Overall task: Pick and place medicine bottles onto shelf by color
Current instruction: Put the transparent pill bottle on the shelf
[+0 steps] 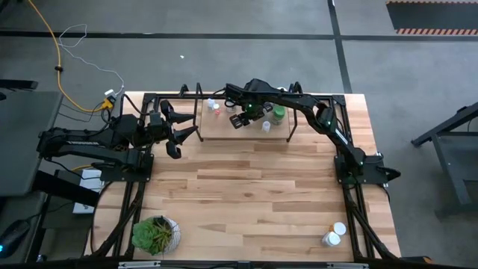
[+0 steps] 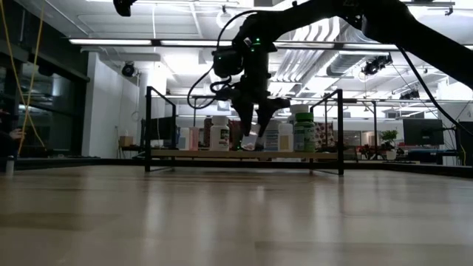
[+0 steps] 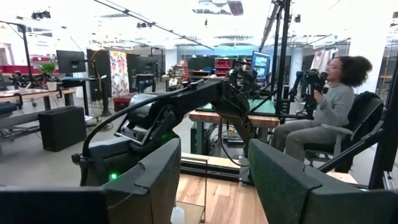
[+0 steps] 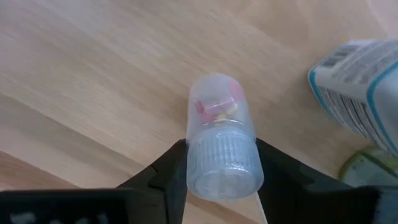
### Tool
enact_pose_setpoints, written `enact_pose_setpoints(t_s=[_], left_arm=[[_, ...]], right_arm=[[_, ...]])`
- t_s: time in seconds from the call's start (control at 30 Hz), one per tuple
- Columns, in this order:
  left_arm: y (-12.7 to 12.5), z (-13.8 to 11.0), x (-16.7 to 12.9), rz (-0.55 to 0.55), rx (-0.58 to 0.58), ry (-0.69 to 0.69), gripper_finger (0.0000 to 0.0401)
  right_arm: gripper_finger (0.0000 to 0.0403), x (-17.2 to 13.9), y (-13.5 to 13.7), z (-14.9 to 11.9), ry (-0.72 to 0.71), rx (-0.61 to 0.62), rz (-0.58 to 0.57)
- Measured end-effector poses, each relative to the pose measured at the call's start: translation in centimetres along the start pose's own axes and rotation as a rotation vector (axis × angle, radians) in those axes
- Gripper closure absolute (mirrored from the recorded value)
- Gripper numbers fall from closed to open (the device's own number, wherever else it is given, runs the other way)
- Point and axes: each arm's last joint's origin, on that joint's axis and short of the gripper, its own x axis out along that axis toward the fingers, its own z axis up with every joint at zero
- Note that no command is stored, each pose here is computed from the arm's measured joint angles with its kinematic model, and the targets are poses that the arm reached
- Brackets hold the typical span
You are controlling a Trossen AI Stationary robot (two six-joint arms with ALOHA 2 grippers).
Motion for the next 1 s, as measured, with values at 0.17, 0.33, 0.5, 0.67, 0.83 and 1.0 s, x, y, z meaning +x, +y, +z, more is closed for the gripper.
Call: enact_pose_setpoints(t_s=[0.17, 0.33, 0.5, 0.67, 0.83, 1.0], left_arm=[[0.0, 0.0, 0.0, 0.0, 0.0, 0.0, 0.0222], [0.0, 0.0, 0.0, 0.0, 0.0, 0.0, 0.0222], [0.0, 0.0, 0.0, 0.002, 0.0, 0.0, 0.0222], [0.1, 0.0, 0.0, 0.022, 0.0, 0.001, 0.0222], [0.1, 0.0, 0.0, 0.022, 0.0, 0.001, 0.0222], [0.1, 0.0, 0.0, 0.023, 0.0, 0.002, 0.0222]], right_arm=[[0.0219, 0.0, 0.0, 0.2, -0.024, -0.002, -0.007], [0.0185, 0.0, -0.1, 0.2, -0.04, -0.023, -0.031], [0.0174, -0.2, -0.1, 0.4, -0.07, -0.053, -0.045], [0.0174, -0.2, 0.0, 0.4, -0.074, -0.085, -0.043], [0.0174, -0.9, 0.3, 0.0, -0.081, -0.153, -0.039], [0.0174, -3.3, 2.0, -2.0, -0.147, -0.282, -0.049]])
